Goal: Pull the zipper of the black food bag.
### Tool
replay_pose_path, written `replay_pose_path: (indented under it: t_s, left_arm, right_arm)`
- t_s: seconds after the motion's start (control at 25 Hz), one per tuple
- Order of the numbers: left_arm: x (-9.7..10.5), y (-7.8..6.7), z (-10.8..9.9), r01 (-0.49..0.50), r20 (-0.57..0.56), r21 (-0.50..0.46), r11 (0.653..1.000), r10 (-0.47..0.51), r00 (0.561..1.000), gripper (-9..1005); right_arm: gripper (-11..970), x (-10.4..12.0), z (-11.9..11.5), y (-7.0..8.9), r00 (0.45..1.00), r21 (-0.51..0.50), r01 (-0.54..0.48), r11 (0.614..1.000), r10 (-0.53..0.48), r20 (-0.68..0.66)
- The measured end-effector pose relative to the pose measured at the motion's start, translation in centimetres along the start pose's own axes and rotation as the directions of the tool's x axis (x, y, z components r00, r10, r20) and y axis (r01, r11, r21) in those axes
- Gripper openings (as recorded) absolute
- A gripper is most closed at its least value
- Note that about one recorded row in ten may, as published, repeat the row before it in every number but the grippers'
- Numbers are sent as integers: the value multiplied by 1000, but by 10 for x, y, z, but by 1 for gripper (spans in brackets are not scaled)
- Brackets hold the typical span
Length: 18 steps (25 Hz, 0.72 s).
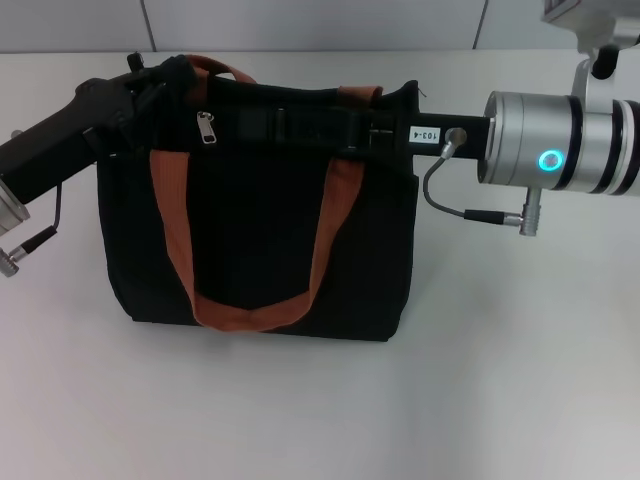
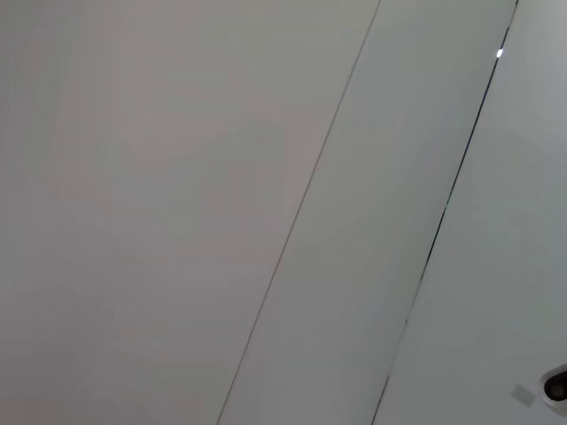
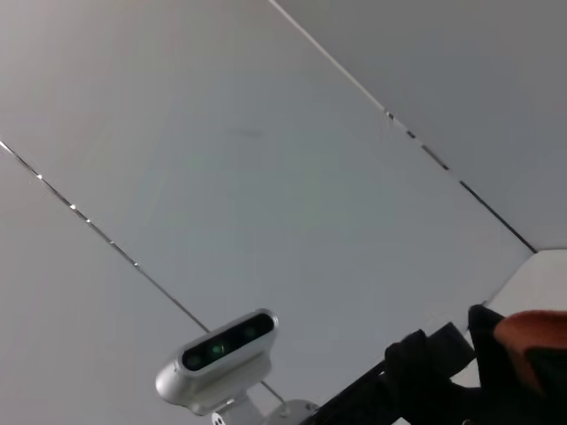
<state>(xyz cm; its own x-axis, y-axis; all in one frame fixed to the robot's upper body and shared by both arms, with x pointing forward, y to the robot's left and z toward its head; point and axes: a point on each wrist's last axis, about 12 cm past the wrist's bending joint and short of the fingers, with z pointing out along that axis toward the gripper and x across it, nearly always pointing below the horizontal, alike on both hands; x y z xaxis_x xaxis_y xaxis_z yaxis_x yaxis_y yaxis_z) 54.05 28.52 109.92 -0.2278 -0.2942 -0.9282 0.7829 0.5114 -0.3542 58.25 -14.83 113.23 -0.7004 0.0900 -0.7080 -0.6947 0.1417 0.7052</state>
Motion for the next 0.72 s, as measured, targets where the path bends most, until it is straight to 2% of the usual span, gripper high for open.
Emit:
replay_pose_path:
  t_s: [0.72]
  left_arm:
    - [-7, 2, 0, -31, -3, 2, 1000, 31, 1000, 20]
  right_arm:
    - [708, -7, 10, 4, 997, -6, 68, 998, -68, -34]
